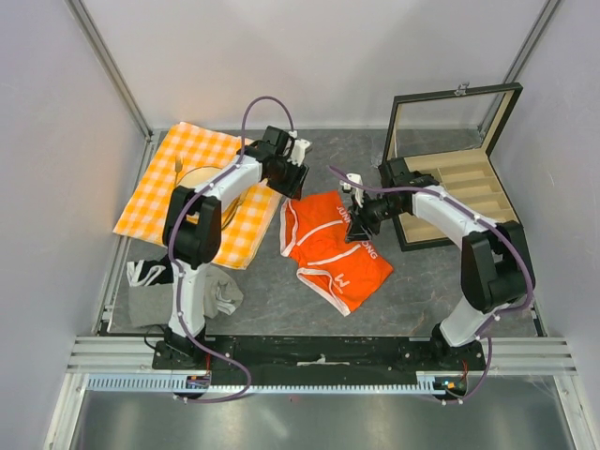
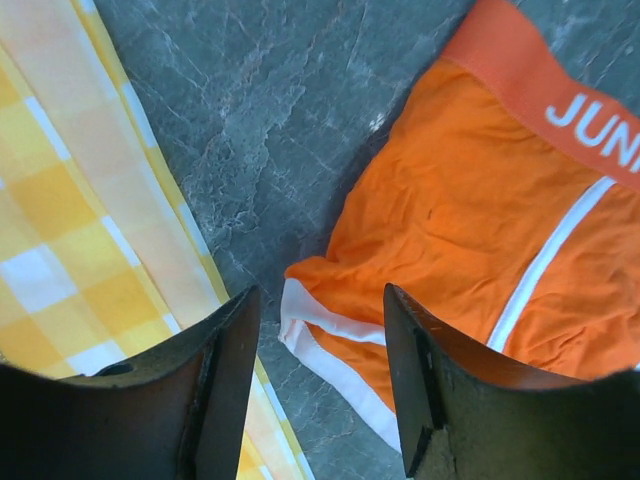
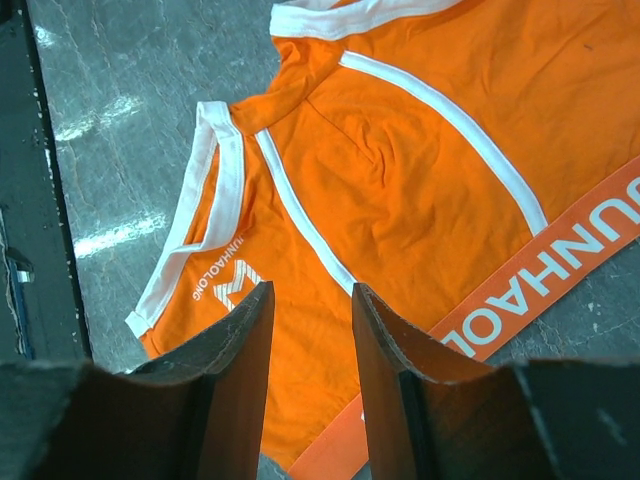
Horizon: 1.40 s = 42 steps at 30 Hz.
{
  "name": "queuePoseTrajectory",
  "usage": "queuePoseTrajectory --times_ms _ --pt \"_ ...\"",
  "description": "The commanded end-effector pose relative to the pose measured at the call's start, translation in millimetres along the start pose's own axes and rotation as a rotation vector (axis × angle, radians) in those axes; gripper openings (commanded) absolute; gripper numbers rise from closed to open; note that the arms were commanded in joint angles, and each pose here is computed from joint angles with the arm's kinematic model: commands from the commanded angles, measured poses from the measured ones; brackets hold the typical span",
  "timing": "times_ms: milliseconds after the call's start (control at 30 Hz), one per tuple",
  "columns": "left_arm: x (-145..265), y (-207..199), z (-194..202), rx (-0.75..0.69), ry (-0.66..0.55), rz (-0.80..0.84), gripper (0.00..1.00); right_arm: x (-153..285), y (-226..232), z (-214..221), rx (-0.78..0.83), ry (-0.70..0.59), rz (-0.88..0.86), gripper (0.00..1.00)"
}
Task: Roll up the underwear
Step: Fold the underwear at the center of the board.
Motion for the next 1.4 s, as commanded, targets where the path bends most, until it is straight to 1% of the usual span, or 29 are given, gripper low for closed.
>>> queuePoseTrajectory --times_ms 0,33,100,133,200,233,267,300,333,367,400,433,467,533,567,633,733,967,1033,1100,1133,1200,1233,1267,1300,1367 --pt "-6 4 14 -0.061 0.093 0.048 0.57 -3 -12 -5 -0.005 -0.008 0.028 0.45" --pt "-8 4 15 -0.056 0.095 0.059 0.56 -2 -18 -7 -0.005 0.001 0.063 0.45" --pt "-12 4 19 -0.046 0.108 0.068 0.53 -4 -30 -11 0.001 0.004 0.107 0.49" --pt "-13 3 19 -0.038 0.104 0.078 0.52 -1 -40 -21 0.022 0.002 0.153 0.50" --pt "-15 4 21 -0.026 0.106 0.089 0.50 -5 -59 -28 0.026 0.015 0.190 0.52" --pt "-14 4 20 -0.023 0.102 0.096 0.49 0 -70 -52 0.063 -0.013 0.223 0.52" --pt "-14 5 21 -0.016 0.101 0.096 0.48 -10 -85 -47 0.031 0.022 0.222 0.52" --pt "-15 4 22 -0.012 0.104 0.104 0.45 -13 -93 -53 0.030 0.023 0.223 0.53" --pt "-15 3 22 -0.004 0.101 0.116 0.43 -8 -104 -78 0.090 -0.007 0.239 0.54" --pt "-16 3 23 0.003 0.101 0.122 0.41 -23 -114 -66 0.050 0.038 0.195 0.54" --pt "-15 3 23 0.008 0.099 0.129 0.35 -27 -120 -70 0.067 0.044 0.185 0.54" --pt "-16 3 24 0.019 0.098 0.141 0.33 -25 -127 -87 0.119 0.025 0.190 0.54" --pt "-16 4 26 0.027 0.097 0.145 0.31 -35 -137 -75 0.146 0.069 0.157 0.54" --pt "-16 3 27 0.046 0.086 0.167 0.29 -38 -143 -83 0.225 0.071 0.134 0.55" --pt "-17 4 28 0.052 0.083 0.173 0.28 -44 -148 -77 0.277 0.090 0.113 0.56" --pt "-18 5 27 0.062 0.075 0.186 0.25 -47 -152 -79 0.325 0.099 0.110 0.57" --pt "-18 6 28 0.077 0.068 0.202 0.23 -53 -159 -80 0.360 0.121 0.124 0.58" --pt "-17 8 26 0.103 0.055 0.224 0.17 -77 -174 -68 0.365 0.185 0.131 0.55" --pt "-16 8 24 0.108 0.048 0.232 0.12 -82 -174 -67 0.370 0.201 0.136 0.53" --pt "-14 8 22 0.114 0.037 0.237 0.08 -86 -175 -62 0.367 0.221 0.132 0.46" --pt "-14 8 22 0.116 0.038 0.238 0.06 -86 -173 -57 0.367 0.238 0.113 0.35" --pt "-11 8 19 0.117 0.026 0.240 0.02 -86 -168 -57 0.375 0.242 0.089 0.22" --pt "-11 9 18 0.121 0.022 0.238 0.02 -85 -167 -56 0.375 0.245 0.084 0.15" --pt "-10 10 17 0.122 0.011 0.237 0.02 -82 -165 -59 0.380 0.242 0.089 0.02" --pt "-7 10 14 0.128 0.000 0.240 0.02 -80 -163 -61 0.383 0.239 0.091 0.00" --pt "-4 11 10 0.132 -0.019 0.239 0.02 -72 -158 -73 0.389 0.212 0.108 0.00"
Point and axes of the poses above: each gripper's point midway between its finger pads, its own x axis back along the fingers, its own y axis along the line the jaws close on, z = x × y, the point moved 5 cm from there along x, back along the fingers, and after that the axes turned 7 degrees about -x, right-handed, at the moved point
